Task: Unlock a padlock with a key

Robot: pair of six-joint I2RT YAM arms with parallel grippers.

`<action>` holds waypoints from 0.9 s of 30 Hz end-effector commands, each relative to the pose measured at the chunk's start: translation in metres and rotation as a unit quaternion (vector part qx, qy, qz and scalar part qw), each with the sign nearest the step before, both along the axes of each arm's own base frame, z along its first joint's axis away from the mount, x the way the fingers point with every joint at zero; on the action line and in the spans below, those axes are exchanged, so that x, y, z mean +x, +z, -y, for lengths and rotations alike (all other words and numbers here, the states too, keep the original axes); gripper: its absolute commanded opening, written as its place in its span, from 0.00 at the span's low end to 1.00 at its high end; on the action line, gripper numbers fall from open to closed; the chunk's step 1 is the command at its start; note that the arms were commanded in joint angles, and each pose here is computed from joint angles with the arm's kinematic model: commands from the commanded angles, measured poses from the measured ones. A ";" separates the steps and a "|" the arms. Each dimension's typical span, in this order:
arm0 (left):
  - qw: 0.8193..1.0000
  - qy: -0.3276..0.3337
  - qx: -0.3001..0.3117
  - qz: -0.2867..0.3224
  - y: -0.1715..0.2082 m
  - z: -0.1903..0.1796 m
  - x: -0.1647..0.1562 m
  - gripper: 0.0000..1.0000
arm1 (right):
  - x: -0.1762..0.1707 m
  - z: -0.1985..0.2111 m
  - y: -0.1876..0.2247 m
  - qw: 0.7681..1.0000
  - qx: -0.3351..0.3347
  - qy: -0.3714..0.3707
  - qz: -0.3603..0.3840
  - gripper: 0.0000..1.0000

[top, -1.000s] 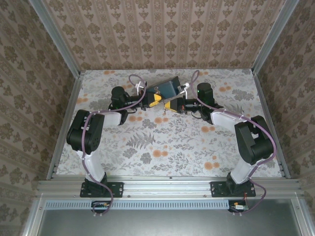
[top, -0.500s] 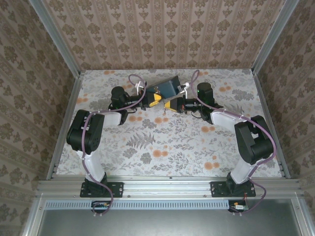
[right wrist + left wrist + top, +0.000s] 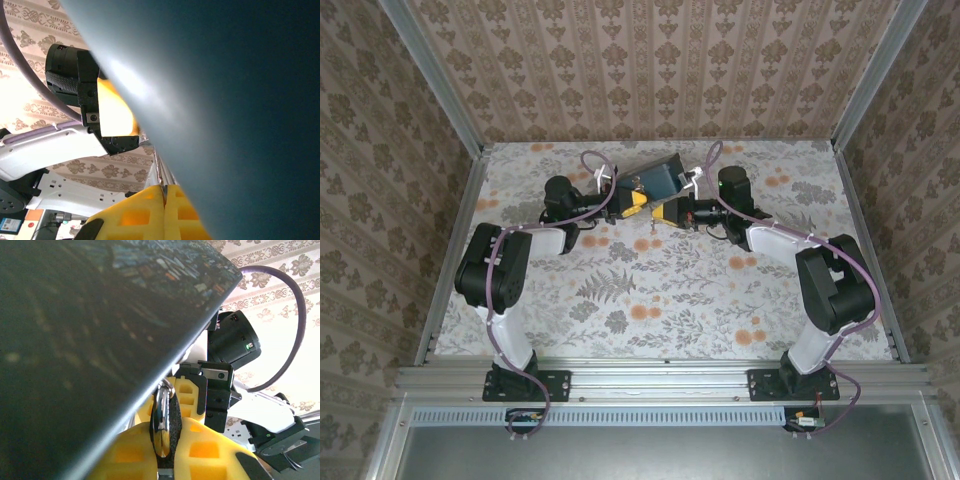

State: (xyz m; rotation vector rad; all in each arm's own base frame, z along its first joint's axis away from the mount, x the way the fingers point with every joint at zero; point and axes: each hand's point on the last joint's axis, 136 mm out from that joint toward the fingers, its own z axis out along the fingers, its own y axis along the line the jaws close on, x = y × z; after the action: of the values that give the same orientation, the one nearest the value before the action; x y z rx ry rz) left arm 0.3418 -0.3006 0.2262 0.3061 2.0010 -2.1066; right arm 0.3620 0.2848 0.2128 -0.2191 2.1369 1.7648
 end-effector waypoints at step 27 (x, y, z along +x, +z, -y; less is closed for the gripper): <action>0.993 -0.093 -0.027 0.074 0.028 0.036 -0.069 0.00 | 0.039 -0.010 0.029 0.998 0.000 -0.043 0.035 0.00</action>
State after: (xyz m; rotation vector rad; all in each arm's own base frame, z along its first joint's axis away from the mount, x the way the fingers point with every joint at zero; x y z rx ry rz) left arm 0.3346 -0.3088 0.2228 0.2505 1.9873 -2.0959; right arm 0.3740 0.2841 0.2165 -0.1849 2.1834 1.7505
